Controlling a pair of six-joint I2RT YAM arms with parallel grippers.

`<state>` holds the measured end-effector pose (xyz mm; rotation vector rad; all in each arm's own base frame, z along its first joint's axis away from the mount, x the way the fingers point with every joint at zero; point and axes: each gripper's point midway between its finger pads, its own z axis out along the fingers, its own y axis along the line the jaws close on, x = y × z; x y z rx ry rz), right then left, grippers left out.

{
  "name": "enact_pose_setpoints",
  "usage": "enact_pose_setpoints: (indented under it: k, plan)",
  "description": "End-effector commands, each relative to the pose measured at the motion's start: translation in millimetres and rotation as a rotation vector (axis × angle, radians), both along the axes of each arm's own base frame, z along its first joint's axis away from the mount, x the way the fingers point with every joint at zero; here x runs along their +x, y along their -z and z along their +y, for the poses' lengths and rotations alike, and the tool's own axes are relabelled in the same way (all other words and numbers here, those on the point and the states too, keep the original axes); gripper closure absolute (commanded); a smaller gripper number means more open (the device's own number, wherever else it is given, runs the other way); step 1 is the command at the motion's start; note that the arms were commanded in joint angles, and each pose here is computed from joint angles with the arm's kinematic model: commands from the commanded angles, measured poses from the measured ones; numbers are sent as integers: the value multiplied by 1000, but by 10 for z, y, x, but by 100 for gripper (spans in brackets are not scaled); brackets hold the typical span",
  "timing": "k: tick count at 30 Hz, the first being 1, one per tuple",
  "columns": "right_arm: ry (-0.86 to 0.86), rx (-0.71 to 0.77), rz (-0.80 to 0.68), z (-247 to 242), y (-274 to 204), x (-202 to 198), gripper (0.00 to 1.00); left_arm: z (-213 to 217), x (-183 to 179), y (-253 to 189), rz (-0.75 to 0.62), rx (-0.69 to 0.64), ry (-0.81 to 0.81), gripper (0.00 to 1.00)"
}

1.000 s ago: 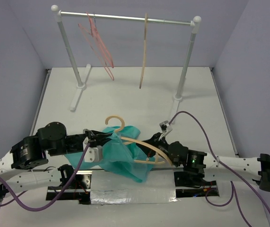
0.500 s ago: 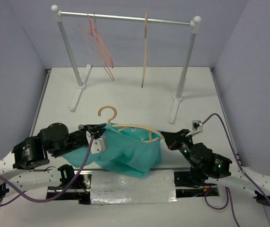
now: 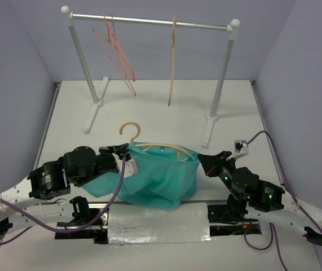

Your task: Place the t-shirt on the hanger

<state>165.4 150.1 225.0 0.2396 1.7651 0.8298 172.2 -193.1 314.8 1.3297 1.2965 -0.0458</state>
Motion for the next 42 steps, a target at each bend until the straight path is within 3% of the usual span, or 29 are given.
enact_pose_setpoints:
  k: [1, 6, 12, 23, 31, 33, 34, 37, 42]
  plan:
    - [-26, -56, -66, 1, -338, 15, 100, 46, 147, -258, -69, -64, -87, 100]
    - [-210, -130, -117, 396, -644, -75, 100, -144, 103, -182, -29, -52, -19, 100]
    - [-272, -205, -86, 639, -625, -64, 100, -259, -10, -193, -20, -84, 72, 100]
    - [-608, -169, -261, 1112, -1120, -526, 100, -779, -552, 15, 183, -99, 426, 100]
    - [-854, -171, -336, 1391, -1172, -919, 100, -730, -779, -69, 170, -166, 533, 100]
    - [-874, -198, -343, 1400, -1105, -948, 90, -706, -834, -66, 167, -168, 557, 100]
    - [-874, -207, -353, 1388, -1098, -956, 77, -677, -868, -65, 165, -173, 570, 100]
    - [-859, -196, -402, 1290, -1200, -956, 59, -631, -1007, -104, 168, -192, 632, 100]
    - [-856, -149, -481, 1190, -1513, -1000, 50, -582, -1145, -122, 178, -211, 690, 100]
